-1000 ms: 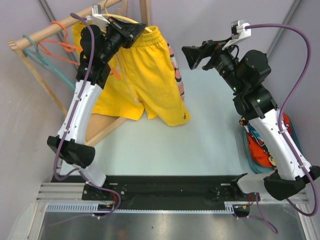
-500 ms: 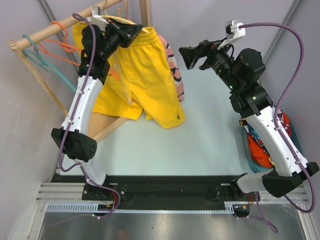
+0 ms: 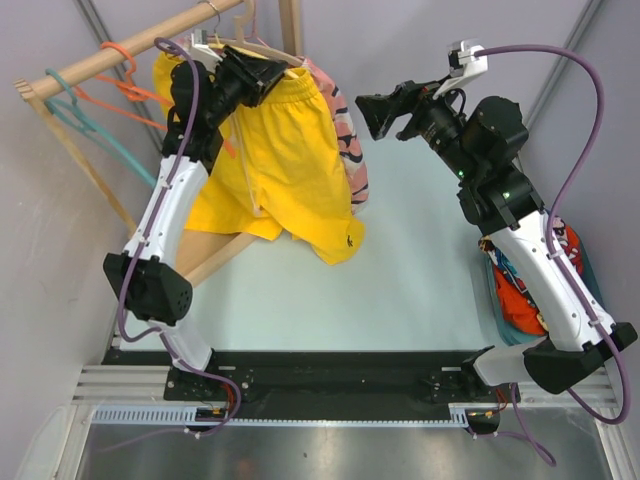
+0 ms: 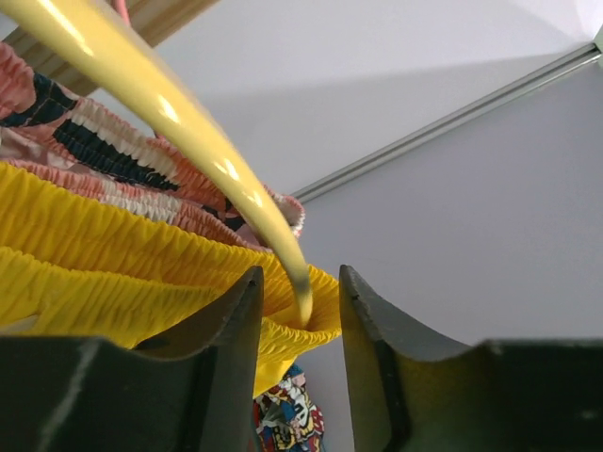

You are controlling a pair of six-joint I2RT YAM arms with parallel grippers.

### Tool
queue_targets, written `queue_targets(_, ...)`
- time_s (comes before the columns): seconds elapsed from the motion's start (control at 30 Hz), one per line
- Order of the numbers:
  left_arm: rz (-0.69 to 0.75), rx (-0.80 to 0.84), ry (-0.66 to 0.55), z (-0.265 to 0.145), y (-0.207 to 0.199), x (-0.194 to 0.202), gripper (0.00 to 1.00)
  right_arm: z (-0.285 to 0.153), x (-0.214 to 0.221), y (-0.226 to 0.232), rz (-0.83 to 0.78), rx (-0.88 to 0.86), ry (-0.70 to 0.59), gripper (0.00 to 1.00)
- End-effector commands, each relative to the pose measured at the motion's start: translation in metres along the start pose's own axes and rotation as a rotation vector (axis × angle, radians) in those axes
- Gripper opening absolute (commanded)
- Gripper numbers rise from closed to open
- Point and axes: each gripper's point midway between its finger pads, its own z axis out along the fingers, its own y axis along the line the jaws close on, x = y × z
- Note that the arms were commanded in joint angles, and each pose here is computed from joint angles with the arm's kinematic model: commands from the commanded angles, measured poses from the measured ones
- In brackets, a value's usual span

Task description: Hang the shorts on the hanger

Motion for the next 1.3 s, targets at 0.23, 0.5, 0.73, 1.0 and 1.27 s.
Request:
queue_targets(0.23,0.156,0.023,-0.117,-0.05,-0.06,-0.025,0.7,-0.009,-0.016,0.006,-0.008,-0.023,-0.056,1.0)
queue_targets(0.5,0.208,-0.057,-0.137,-0.069,-0.059,-0.021,0.82,-0.02,-0.025,0.011,-0.008,-0.033,-0.068,1.0)
queue_targets(0.73,0.374,-0.064,-0.087,-0.091,-0.075,0.001,1.0,-0.032,-0.025,0.009,-0.04,-0.016,-0.065,1.0)
queue_targets(1.0,0.973,0.083,0.16,-0.124,-0.123,0.087,1.0,-0.065,0.002,-0.002,-0.076,0.024,0.004,1.0)
queue_targets(1.27,1.207,0.21,0.519,-0.166,-0.091,0.167,1.0,-0.107,0.054,-0.014,-0.118,0.041,0.207,1.0)
